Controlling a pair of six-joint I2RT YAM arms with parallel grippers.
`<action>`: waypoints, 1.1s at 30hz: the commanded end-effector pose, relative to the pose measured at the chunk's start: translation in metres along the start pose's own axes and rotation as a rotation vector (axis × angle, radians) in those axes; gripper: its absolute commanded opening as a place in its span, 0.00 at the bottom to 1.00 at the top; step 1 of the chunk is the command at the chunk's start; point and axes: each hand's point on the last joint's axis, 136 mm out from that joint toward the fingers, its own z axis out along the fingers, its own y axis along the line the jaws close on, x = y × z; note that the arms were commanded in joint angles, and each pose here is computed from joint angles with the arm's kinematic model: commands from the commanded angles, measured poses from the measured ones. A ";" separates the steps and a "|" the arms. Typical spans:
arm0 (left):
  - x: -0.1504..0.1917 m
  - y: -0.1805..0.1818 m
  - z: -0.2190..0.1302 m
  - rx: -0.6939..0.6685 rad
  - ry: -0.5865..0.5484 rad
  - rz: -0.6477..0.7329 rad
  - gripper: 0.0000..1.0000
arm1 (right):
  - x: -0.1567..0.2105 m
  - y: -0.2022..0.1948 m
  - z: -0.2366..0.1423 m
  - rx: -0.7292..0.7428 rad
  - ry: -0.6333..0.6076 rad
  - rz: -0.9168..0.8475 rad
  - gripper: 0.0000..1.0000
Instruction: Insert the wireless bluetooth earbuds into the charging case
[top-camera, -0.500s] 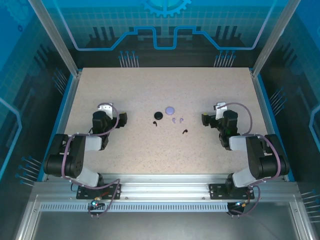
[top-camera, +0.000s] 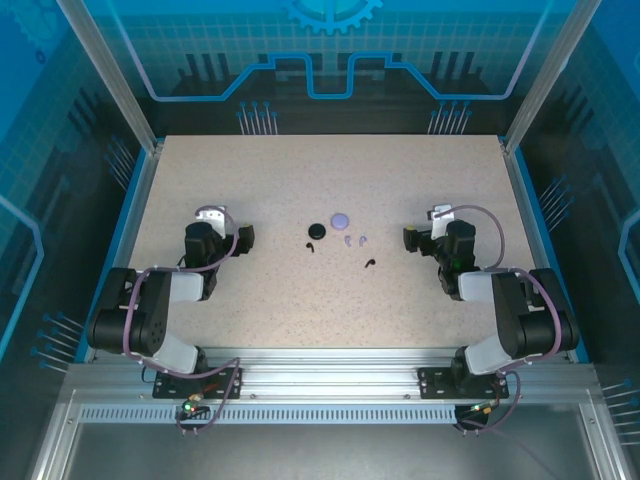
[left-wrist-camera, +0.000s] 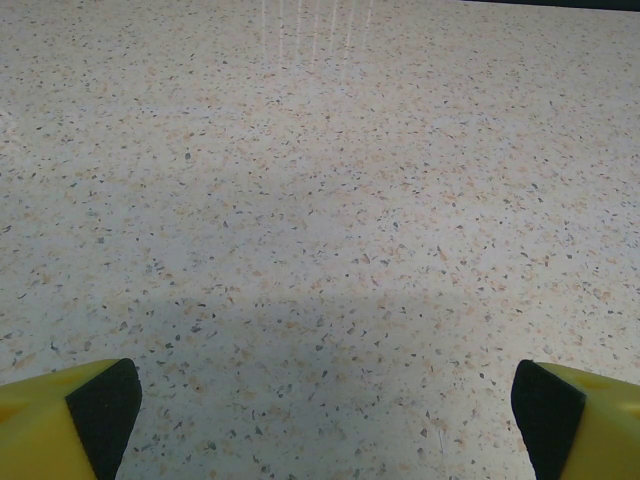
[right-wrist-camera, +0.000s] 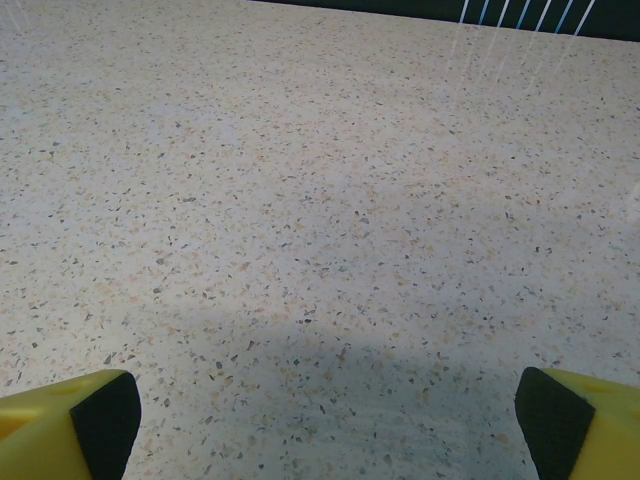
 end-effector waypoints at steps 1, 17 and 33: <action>-0.014 0.004 0.001 -0.014 -0.034 -0.005 0.99 | -0.015 -0.005 0.002 0.009 -0.041 0.000 1.00; -0.031 0.004 -0.008 -0.025 0.000 -0.023 0.99 | -0.032 -0.020 -0.014 0.097 0.009 0.051 1.00; -0.044 -0.071 -0.019 0.268 0.440 -0.331 0.99 | -0.049 0.042 -0.077 -0.167 0.347 0.264 1.00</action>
